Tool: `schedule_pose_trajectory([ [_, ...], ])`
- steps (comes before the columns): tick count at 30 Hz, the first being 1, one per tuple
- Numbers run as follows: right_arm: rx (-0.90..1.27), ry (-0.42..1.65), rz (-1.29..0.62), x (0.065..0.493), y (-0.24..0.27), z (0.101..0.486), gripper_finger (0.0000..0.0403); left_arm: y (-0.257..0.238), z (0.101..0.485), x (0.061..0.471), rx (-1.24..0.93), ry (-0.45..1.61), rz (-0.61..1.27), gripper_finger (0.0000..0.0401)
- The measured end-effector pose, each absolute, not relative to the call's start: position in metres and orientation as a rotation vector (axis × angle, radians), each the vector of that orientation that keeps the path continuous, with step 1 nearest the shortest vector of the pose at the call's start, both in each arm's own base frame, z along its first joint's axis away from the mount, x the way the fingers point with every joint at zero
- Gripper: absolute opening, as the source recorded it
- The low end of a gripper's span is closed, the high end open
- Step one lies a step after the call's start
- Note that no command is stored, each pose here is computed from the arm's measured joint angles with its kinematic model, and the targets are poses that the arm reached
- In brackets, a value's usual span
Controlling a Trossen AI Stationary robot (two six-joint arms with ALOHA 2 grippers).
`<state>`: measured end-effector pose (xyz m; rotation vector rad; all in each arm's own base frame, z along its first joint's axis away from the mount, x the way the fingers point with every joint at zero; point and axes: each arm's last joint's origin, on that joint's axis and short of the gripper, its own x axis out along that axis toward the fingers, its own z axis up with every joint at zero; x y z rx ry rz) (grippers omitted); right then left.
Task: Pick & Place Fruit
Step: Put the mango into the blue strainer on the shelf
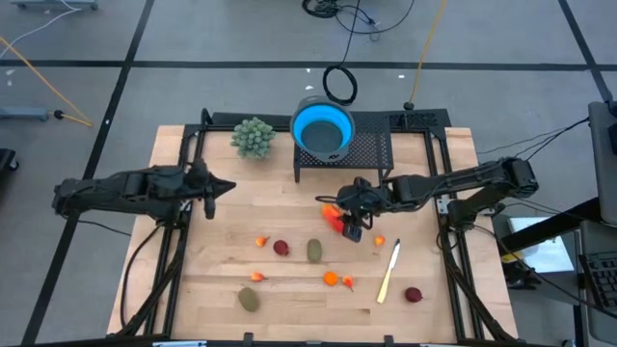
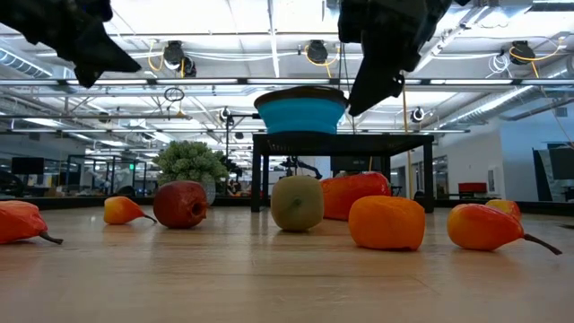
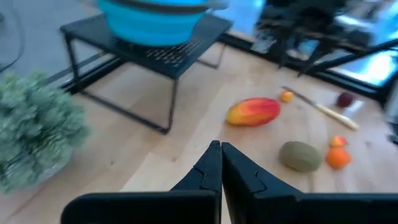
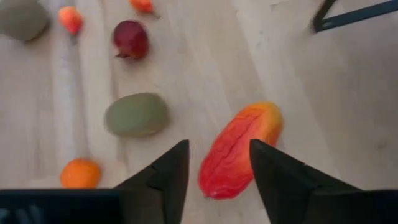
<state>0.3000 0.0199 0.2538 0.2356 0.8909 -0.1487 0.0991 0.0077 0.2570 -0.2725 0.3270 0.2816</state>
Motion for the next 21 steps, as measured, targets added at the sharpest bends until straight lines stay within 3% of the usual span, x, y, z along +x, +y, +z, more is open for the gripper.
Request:
schedule_pose_trajectory([
  [7, 0.236, 0.890, -0.163, 0.300, 0.015, 0.254, 0.0209, 0.002, 0.263, 0.086, -0.217, 0.275, 0.076, 0.0002],
  [21, 0.249, 0.873, -0.162, 0.301, 0.016, 0.255, 0.0210, 0.002, 0.242, 0.078, -0.231, 0.251, 0.071, 0.0008],
])
